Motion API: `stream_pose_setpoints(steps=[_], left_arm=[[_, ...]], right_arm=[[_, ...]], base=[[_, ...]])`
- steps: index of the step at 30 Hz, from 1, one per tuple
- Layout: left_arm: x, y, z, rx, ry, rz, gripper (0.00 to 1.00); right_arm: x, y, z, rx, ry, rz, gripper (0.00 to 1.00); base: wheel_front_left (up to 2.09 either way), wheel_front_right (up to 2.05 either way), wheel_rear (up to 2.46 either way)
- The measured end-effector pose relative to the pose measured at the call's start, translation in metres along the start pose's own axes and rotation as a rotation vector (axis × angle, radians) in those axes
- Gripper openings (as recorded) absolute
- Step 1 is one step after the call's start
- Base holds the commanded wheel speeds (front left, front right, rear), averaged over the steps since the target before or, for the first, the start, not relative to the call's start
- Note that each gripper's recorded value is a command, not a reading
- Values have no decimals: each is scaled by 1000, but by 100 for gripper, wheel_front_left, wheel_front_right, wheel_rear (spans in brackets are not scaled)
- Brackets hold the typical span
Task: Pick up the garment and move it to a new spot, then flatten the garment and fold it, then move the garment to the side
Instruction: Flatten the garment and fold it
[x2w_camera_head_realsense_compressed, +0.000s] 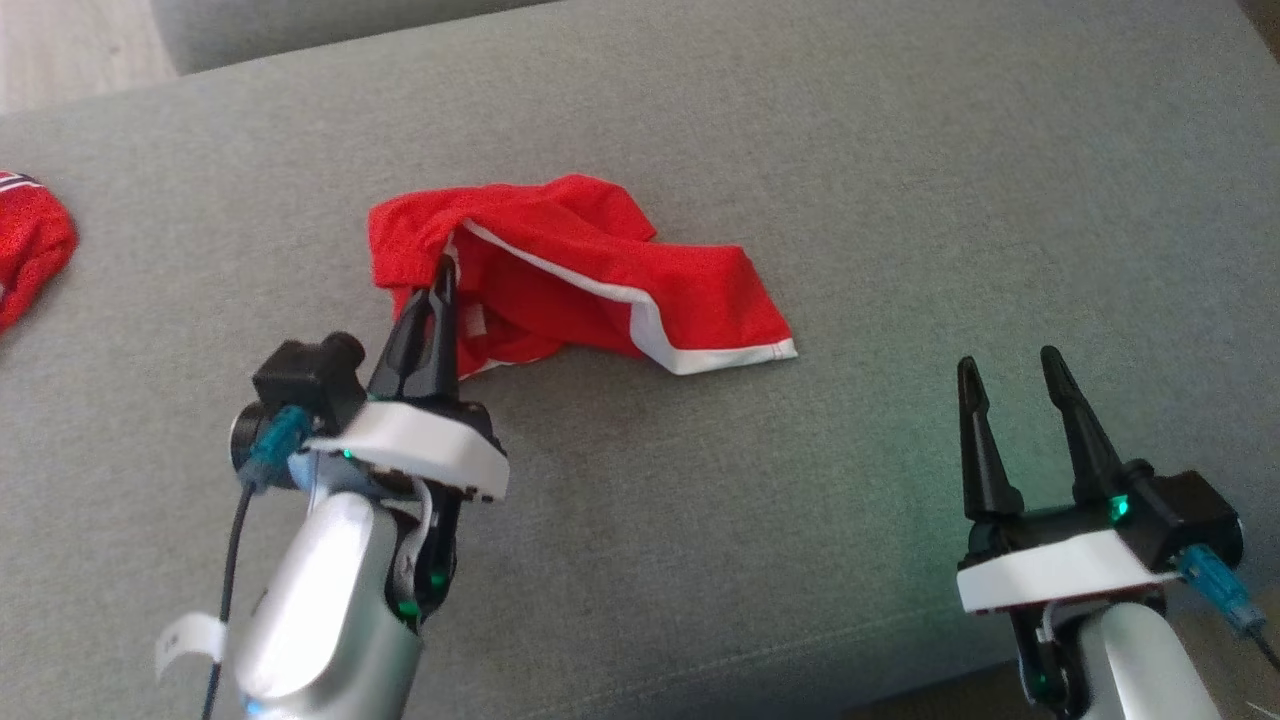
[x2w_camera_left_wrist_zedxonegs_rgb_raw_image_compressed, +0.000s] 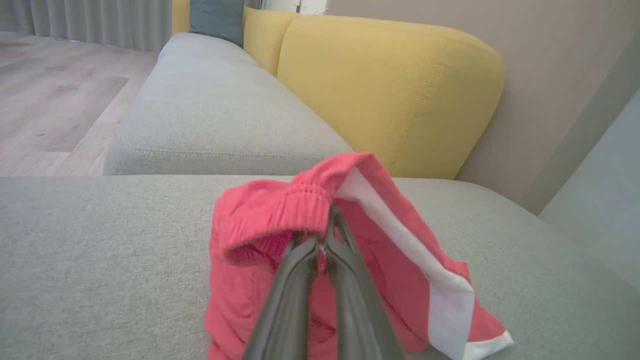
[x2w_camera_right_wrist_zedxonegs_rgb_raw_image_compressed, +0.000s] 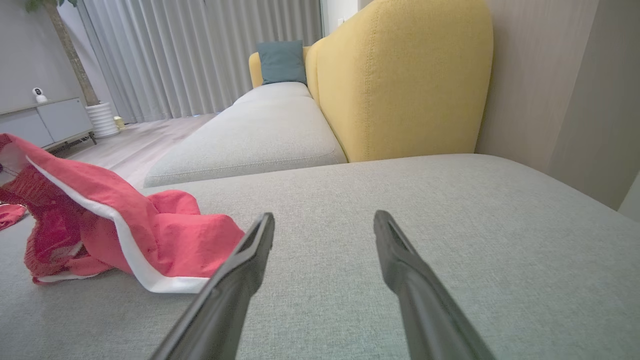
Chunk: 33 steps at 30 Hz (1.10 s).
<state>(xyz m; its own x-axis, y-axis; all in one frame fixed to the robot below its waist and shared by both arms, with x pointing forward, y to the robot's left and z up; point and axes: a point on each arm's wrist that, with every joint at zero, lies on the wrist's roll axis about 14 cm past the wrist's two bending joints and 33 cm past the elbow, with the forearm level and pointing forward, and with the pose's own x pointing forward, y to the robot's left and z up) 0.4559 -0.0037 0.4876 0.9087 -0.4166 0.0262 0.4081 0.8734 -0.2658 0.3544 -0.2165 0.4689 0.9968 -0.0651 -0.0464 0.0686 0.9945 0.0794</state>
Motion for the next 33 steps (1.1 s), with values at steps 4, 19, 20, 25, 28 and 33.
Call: stream_pose_setpoints(steps=[4, 19, 20, 25, 28, 33], left_arm=[[-14, -6, 8, 10, -23, -25, 0], [-88, 13, -16, 128, 283, -85, 0], [-93, 19, -22, 134, 324, -77, 0], [-109, 41, -44, 121, 462, -18, 0], [-115, 46, -60, 104, 535, 1, 0], [-124, 63, -80, 114, 620, 42, 0]], right_arm=[[1, 7, 4, 5, -15, 21, 100], [3, 32, 7, 28, -30, 100, 100], [3, 33, 7, 28, -28, 101, 100], [4, 32, 3, 34, -15, 97, 100], [6, 30, 1, 33, -9, 90, 100], [6, 26, -5, 31, 7, 77, 100]], base=[[0, 0, 0], [0, 0, 0], [0, 0, 0], [0, 0, 0], [0, 0, 0], [0, 0, 0]])
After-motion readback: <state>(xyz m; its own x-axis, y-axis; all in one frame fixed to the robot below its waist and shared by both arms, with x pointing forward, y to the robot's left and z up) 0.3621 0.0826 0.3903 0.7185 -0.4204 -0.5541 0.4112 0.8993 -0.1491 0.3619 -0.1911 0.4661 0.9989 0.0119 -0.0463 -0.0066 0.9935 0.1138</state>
